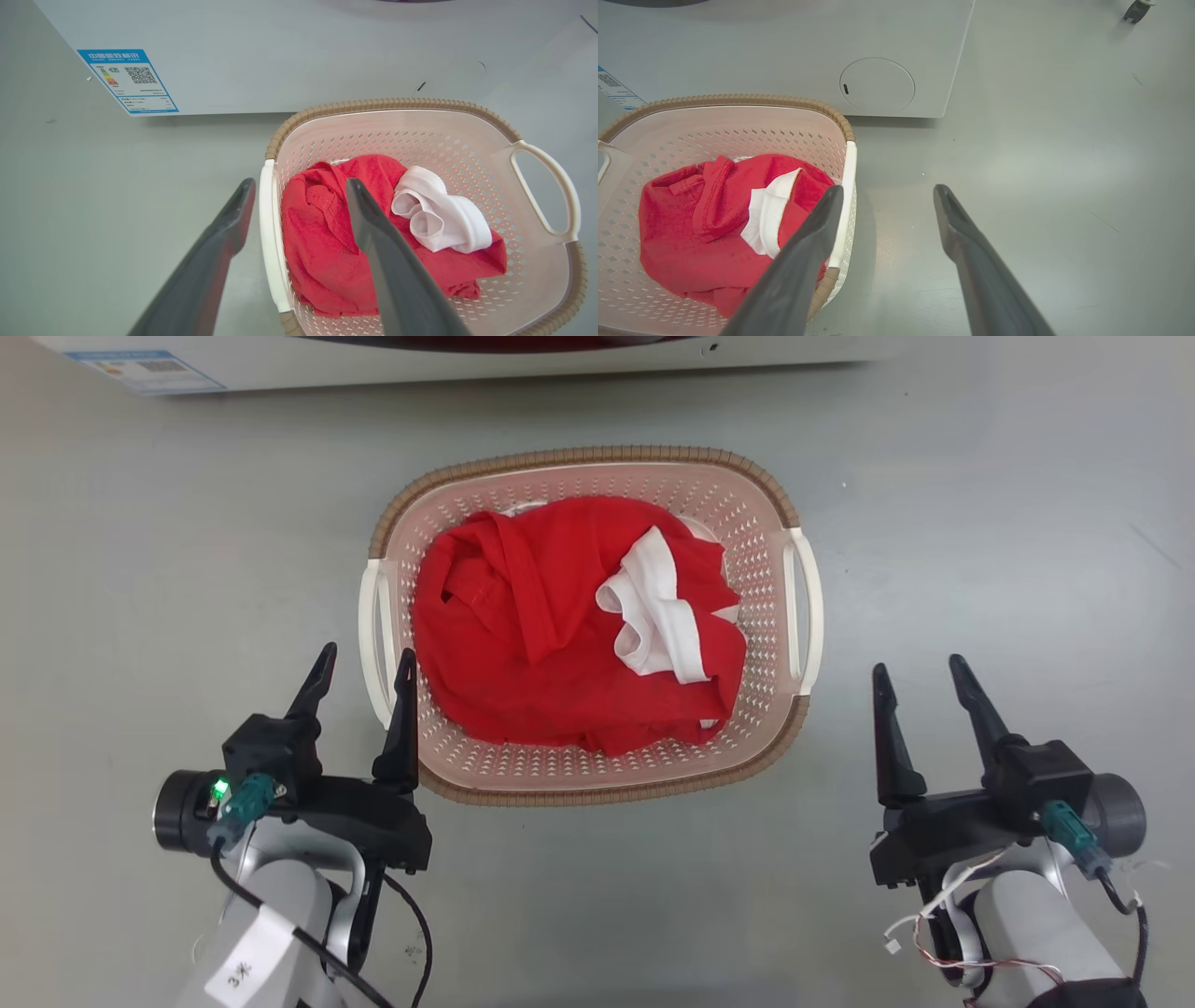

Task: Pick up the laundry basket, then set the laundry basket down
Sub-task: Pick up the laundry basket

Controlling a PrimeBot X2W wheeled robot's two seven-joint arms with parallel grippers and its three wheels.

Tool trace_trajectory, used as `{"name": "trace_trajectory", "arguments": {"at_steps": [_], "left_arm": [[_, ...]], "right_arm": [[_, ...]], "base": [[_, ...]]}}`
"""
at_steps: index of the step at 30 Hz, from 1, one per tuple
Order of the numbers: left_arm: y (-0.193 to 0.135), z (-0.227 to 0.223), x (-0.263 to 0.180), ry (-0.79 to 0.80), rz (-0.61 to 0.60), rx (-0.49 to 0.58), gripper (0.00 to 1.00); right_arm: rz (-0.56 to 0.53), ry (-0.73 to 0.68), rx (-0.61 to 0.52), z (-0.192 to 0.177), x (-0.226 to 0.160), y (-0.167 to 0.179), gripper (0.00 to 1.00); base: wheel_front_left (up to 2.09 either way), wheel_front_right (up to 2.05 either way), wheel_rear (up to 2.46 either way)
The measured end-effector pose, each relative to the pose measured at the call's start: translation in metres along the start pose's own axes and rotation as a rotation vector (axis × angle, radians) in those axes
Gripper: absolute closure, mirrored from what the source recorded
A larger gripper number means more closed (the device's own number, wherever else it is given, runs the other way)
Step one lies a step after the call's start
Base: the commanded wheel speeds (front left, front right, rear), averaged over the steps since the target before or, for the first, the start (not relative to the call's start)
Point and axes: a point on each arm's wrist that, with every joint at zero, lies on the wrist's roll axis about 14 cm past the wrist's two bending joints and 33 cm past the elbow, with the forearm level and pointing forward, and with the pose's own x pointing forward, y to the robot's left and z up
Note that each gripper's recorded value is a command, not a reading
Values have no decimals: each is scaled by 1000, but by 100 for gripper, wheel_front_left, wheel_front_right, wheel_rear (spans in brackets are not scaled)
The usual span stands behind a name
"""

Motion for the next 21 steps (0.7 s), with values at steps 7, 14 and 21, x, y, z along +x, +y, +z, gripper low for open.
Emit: {"name": "trace_trajectory", "arguments": {"at_steps": [7,14,21], "left_arm": [[7,-22,16,91,4,-13,0],[12,-37,28,165,13,-33,0],[16,-40,44,221,24,-71,0]], "right_arm": [[30,77,2,-26,12,8,0],[53,122,1,-38,24,15,0],[67,143,-5,-33,47,19,0]], "base": [[0,0,0],[0,0,0],[0,0,0]]}}
